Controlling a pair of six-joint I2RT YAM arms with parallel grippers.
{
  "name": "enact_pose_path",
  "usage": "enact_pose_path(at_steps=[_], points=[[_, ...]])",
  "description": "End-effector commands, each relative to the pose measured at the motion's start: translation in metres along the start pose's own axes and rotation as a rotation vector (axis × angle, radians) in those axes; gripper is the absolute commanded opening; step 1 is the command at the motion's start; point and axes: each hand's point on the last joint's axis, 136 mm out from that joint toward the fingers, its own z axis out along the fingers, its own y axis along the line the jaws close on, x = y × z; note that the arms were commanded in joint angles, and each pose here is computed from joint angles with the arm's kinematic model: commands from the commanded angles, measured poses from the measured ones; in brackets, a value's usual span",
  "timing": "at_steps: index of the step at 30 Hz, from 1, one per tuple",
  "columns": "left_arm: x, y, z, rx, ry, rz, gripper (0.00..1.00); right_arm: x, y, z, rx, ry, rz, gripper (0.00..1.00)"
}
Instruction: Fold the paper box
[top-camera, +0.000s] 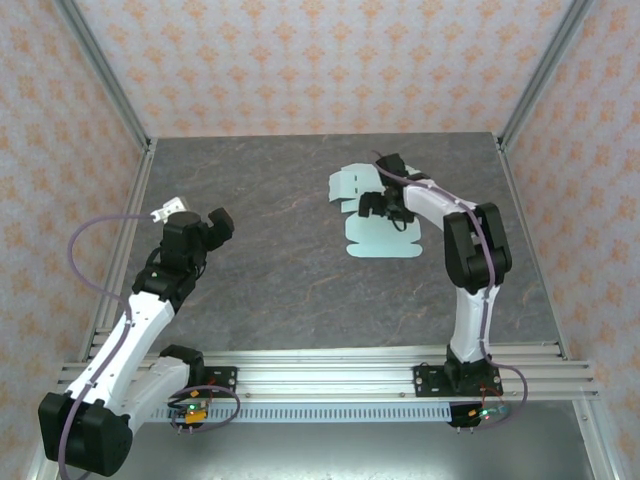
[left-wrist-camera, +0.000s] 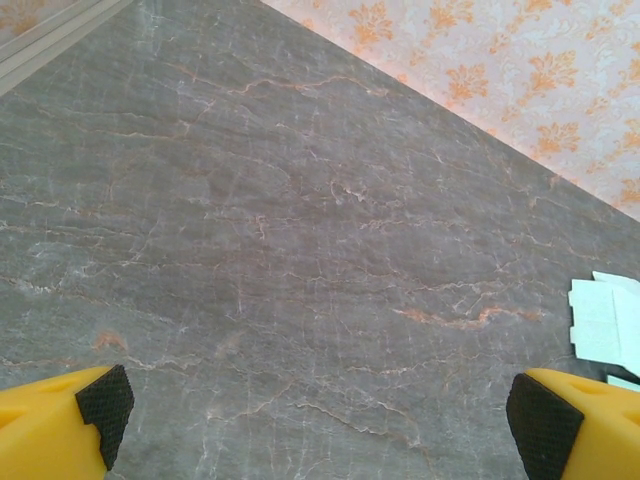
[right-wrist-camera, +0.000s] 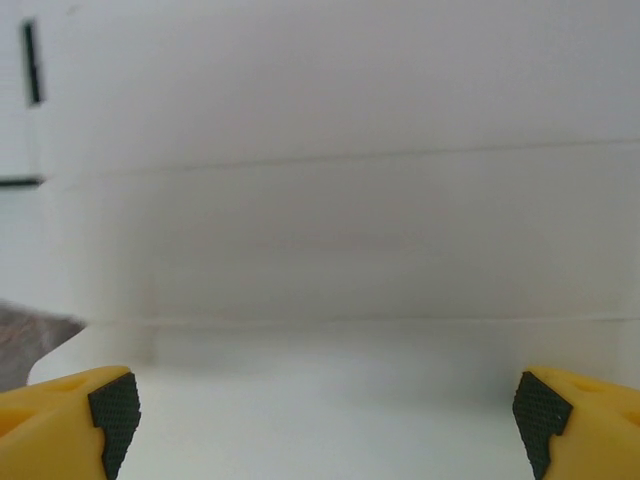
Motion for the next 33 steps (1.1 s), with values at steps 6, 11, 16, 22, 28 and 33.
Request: enact_pose_path(at_steps=[6,11,16,22,28,33], points=[[0.005,-0.009,0.002,0.043,0.020,-0.024,1.00,0.086,0.140,-0.016,-0.370,0.204,-0.182,0.98],[0.010,-0.015,0.009,0.064,0.047,-0.030,1.00,0.078,0.189,-0.067,-0.581,0.130,-0.178,1.00],[0.022,-0.026,0.018,0.102,0.110,-0.051,1.00,0.018,0.133,-0.075,-0.444,-0.026,-0.085,0.99],[0.050,-0.068,0.021,0.251,0.213,-0.061,1.00,-0.033,0.036,-0.041,-0.174,-0.052,-0.004,0.99],[0.105,-0.108,0.012,0.330,0.399,0.010,1.00,-0.046,0.030,-0.004,-0.208,0.056,-0.055,0.98],[0.144,-0.115,0.008,0.356,0.466,-0.098,1.00,-0.050,0.046,0.008,-0.268,0.138,-0.122,0.97]])
